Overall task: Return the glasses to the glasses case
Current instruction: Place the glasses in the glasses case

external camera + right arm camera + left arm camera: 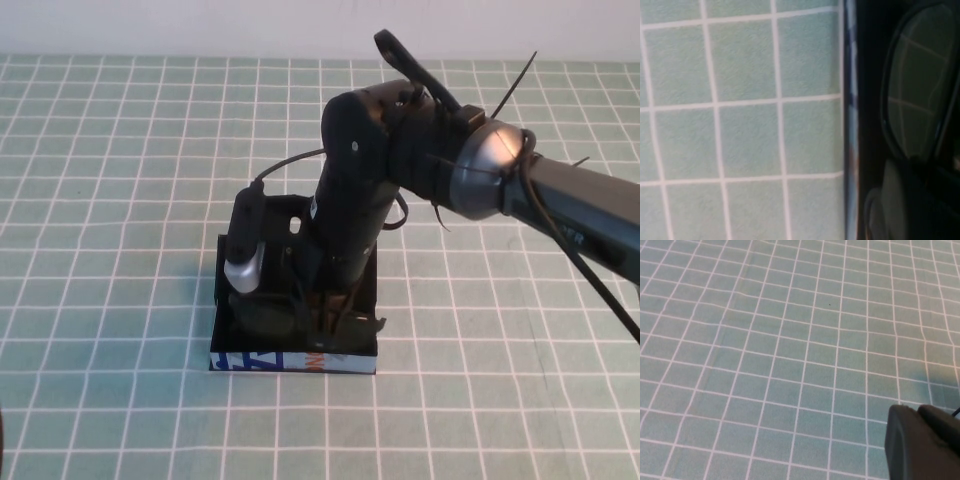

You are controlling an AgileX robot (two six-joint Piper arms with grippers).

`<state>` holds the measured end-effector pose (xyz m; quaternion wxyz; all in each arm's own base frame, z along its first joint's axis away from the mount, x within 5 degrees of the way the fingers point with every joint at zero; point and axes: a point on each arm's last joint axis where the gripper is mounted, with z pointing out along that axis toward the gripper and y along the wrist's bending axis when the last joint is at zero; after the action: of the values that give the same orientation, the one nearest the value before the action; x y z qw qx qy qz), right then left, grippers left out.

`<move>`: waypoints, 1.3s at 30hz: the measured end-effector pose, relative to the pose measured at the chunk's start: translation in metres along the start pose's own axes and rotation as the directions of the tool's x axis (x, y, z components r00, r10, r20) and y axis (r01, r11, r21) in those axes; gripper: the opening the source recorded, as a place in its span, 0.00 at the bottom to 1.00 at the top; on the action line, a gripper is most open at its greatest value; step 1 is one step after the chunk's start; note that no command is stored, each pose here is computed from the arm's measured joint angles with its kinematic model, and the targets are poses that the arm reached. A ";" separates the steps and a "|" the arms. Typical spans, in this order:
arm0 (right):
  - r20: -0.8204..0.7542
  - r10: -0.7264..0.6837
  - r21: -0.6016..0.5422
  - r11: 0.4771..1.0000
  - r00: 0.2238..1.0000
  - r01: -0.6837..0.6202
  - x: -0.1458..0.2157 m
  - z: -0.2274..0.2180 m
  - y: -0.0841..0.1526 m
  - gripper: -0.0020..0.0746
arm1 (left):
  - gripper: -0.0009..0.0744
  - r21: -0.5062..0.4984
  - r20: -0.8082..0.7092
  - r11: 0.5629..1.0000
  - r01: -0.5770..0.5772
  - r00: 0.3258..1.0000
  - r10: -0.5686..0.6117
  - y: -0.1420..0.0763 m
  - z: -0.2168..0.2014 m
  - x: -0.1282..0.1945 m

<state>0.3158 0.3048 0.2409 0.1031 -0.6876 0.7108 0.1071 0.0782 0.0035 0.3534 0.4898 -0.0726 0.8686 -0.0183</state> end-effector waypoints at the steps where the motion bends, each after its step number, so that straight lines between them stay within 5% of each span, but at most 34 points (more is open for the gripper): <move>1: 0.007 0.000 0.009 1.000 1.000 0.000 -0.001 0.001 -0.001 0.04 | 0.01 0.000 0.000 1.000 0.000 1.000 0.000 0.000 0.000 0.000; 13: 0.036 0.003 0.049 0.999 0.999 -0.005 -0.003 0.010 -0.008 0.06 | 0.01 -0.001 -0.002 1.000 0.000 1.000 0.000 0.000 0.000 0.000; 22: 0.033 0.005 0.047 0.999 0.999 -0.006 -0.003 0.013 -0.009 0.25 | 0.01 -0.001 -0.003 1.000 -0.003 1.000 0.003 0.000 0.000 0.000; 26: 0.036 -0.006 0.069 0.998 0.999 0.003 -0.005 0.008 -0.010 0.26 | 0.01 0.021 -0.012 0.992 -0.127 0.992 0.127 -0.002 0.001 0.001; 30: 0.089 0.045 0.124 0.991 0.995 -0.056 -0.013 -0.013 -0.015 0.15 | 0.01 0.179 -0.037 0.922 -0.343 0.934 0.355 -0.016 0.011 0.007; 33: 0.173 0.151 0.161 0.970 0.973 -0.180 -0.019 -0.032 -0.023 0.05 | 0.01 0.388 -0.026 0.802 -0.455 0.864 0.503 -0.035 0.023 0.016; 36: 0.237 0.243 0.180 0.940 0.941 -0.289 -0.018 -0.048 -0.032 0.02 | 0.01 0.558 -0.018 0.704 -0.439 0.842 0.539 -0.051 0.038 0.025; 39: 0.272 0.345 0.164 0.903 0.898 -0.397 -0.008 -0.054 -0.044 0.02 | 0.01 0.636 -0.057 0.680 -0.366 0.856 0.514 -0.060 0.056 0.030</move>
<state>0.3599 0.2953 0.2940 0.2385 -0.5054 0.8193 0.1282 0.1171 -0.0579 0.3049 0.3720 0.3024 0.8582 -0.1837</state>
